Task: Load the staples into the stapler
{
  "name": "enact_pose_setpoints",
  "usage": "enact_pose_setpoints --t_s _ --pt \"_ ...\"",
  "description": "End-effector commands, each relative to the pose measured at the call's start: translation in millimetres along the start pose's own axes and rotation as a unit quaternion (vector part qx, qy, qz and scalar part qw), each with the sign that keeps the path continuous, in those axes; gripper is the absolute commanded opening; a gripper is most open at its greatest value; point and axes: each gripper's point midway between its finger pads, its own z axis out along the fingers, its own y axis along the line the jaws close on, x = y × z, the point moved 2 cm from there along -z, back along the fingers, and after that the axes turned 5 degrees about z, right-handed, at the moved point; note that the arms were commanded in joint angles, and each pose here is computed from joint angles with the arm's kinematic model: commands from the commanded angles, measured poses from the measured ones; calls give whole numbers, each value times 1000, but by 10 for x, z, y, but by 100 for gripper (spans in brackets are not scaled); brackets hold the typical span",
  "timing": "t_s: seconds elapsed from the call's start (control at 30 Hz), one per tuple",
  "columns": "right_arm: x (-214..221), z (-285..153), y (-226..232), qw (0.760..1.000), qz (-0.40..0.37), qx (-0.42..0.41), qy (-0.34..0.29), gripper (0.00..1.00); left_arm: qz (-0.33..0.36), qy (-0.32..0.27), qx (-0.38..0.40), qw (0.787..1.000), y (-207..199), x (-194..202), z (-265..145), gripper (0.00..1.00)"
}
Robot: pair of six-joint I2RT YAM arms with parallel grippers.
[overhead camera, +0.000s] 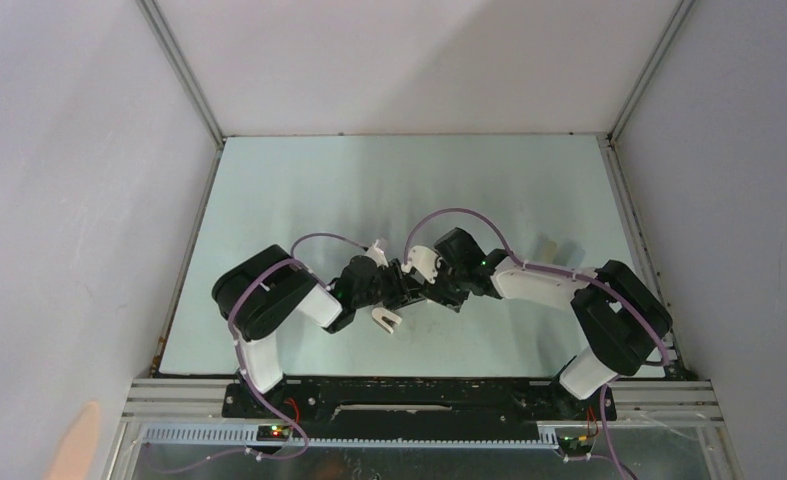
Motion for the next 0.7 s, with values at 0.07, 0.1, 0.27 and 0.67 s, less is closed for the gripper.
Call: enact_pose_setpoints --t_s 0.07,0.1,0.27,0.67 --pt "-90 3 6 1000 -12 -13 4 55 -9 -14 32 999 -121 -97 32 40" --pt "-88 8 5 1000 -12 -13 5 54 -10 -15 32 999 -125 -95 31 40" --pt "-93 10 7 1000 -12 -14 5 52 -15 -17 38 999 -145 -103 25 40" --pt "-137 10 47 1000 -14 -25 1 46 -39 -13 49 998 -135 -72 56 38"
